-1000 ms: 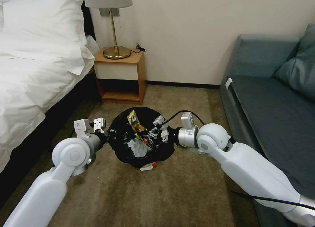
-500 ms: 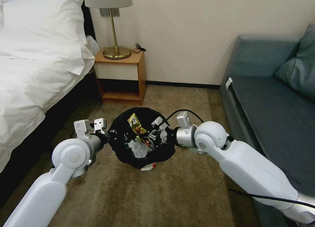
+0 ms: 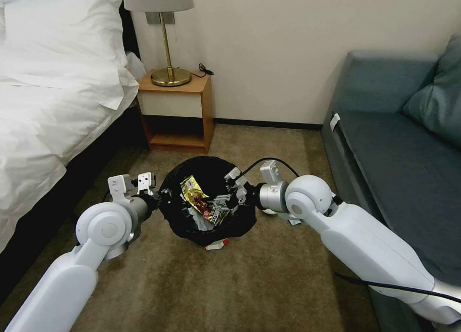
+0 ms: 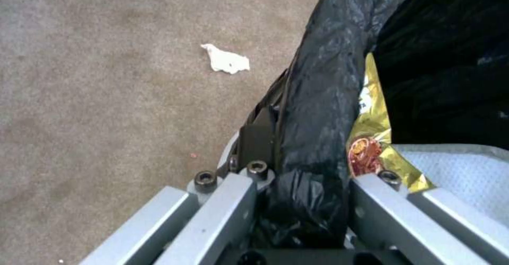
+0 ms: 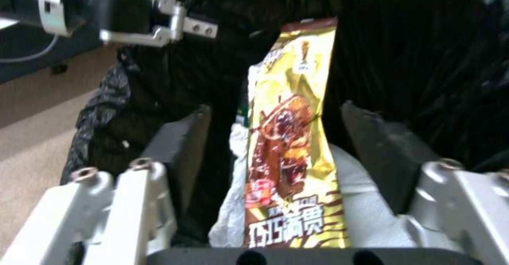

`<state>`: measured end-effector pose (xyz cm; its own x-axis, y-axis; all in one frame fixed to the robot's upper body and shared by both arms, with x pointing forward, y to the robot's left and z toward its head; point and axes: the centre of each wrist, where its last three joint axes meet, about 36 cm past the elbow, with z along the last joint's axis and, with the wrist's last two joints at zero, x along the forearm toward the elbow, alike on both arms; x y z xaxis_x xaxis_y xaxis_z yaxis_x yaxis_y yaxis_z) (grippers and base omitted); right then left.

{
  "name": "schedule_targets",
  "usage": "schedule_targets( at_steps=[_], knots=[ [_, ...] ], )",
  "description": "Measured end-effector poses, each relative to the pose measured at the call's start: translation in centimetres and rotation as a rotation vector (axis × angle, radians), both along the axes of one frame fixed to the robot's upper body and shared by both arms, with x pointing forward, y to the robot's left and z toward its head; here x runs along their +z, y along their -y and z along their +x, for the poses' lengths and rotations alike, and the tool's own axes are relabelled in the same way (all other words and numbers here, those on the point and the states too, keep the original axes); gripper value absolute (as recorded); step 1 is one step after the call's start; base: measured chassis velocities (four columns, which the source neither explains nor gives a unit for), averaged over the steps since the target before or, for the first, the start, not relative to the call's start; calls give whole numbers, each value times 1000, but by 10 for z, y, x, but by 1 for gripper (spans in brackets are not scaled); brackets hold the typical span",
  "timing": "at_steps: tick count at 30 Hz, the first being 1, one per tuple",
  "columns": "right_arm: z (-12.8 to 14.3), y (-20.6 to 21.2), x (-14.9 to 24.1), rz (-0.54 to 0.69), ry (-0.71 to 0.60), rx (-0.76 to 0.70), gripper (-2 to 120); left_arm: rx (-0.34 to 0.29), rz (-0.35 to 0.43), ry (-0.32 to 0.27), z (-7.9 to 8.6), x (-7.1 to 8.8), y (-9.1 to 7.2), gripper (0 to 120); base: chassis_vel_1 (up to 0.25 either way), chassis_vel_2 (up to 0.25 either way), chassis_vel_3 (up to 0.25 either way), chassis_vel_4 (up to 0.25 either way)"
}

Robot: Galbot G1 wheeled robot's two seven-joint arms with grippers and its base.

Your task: Pick up the trash bin, then pick up the garbage on the floor and place it into the trash bin.

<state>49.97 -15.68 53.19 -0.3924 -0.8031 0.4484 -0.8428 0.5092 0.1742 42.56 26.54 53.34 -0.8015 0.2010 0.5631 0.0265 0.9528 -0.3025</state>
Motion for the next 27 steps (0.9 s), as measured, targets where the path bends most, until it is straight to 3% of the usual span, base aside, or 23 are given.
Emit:
schedule_targets(
  at_steps=[4, 7, 8, 21, 27],
  knots=[
    [5, 5, 9, 17, 20, -21, 86, 1, 0, -2, 0, -1, 0, 3, 0, 0, 0, 0],
    [6, 6, 10, 19, 22, -23, 88, 1, 0, -2, 0, -1, 0, 3, 0, 0, 0, 0],
    [10, 10, 19, 33, 39, -39, 98, 1, 0, -2, 0, -1, 0, 3, 0, 0, 0, 0],
    [13, 36, 45, 106, 88, -188, 100, 10, -2, -4, 0, -1, -3, 3, 0, 0, 0, 0],
    [7, 47, 42, 139, 139, -339, 100, 18, -5, -2, 1, -1, -5, 3, 0, 0, 0, 0]
  ],
)
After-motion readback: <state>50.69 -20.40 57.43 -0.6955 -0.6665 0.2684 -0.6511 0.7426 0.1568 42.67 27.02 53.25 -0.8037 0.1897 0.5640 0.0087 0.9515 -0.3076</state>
